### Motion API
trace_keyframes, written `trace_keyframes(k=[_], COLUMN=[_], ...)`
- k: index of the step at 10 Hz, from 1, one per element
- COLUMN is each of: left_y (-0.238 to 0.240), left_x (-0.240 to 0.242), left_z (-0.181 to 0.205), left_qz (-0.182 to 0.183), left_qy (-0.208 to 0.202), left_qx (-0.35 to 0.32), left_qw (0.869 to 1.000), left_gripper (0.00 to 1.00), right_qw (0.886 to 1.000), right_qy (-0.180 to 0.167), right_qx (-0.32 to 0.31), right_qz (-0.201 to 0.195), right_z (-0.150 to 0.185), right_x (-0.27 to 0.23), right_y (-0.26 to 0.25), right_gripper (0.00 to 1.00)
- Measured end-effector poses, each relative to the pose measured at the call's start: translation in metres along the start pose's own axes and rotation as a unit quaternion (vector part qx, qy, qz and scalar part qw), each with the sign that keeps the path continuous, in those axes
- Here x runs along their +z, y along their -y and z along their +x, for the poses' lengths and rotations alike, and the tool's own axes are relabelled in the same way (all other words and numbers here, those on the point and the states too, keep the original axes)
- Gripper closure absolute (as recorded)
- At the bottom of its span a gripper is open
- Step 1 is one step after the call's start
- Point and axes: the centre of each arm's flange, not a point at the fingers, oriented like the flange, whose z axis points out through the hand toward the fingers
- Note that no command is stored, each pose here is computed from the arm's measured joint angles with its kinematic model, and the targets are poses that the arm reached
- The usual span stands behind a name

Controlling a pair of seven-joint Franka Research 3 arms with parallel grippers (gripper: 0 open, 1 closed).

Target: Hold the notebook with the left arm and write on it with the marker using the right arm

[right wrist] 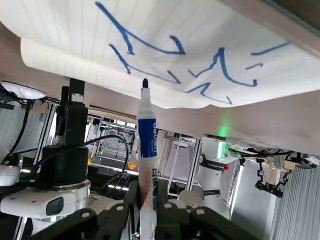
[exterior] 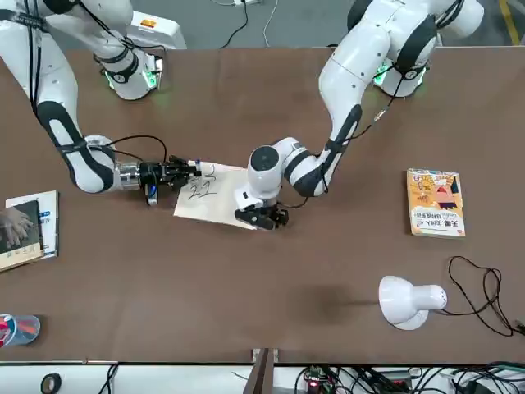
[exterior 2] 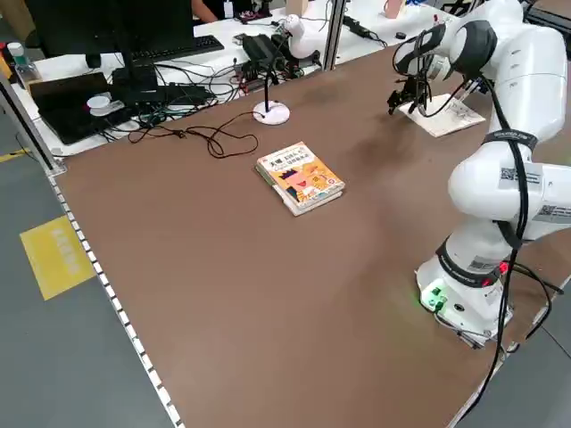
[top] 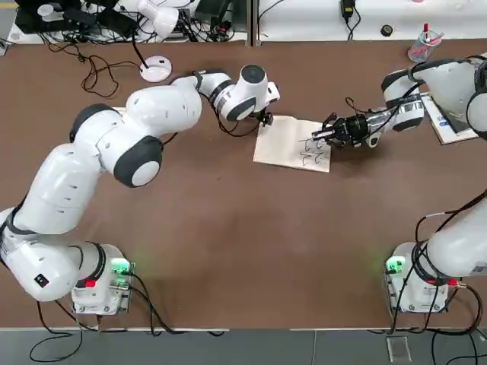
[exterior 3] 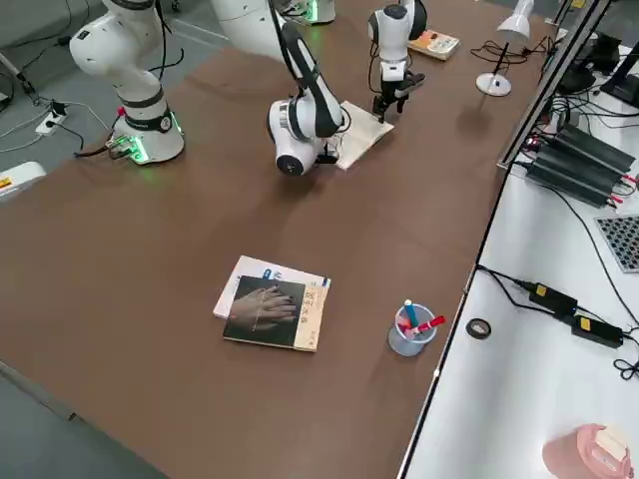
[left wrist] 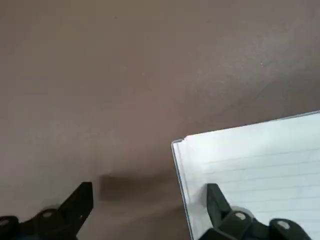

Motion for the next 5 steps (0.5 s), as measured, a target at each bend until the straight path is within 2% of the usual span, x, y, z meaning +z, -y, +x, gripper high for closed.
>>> trace_keyframes(k=[5], left_y=[0.0], left_x=[0.0], left_z=[0.0], left_qz=[0.0], left_qy=[0.0], left_qx=[0.001], left_qw=[1.0], left_gripper=[0.0], right_qw=[1.0], right_qy=[-0.017], right_qx=[-0.014], right_qz=[-0.013], right_z=[0.0088], right_x=[-0.0021], right_y=[-0.006], right_gripper=[0.82])
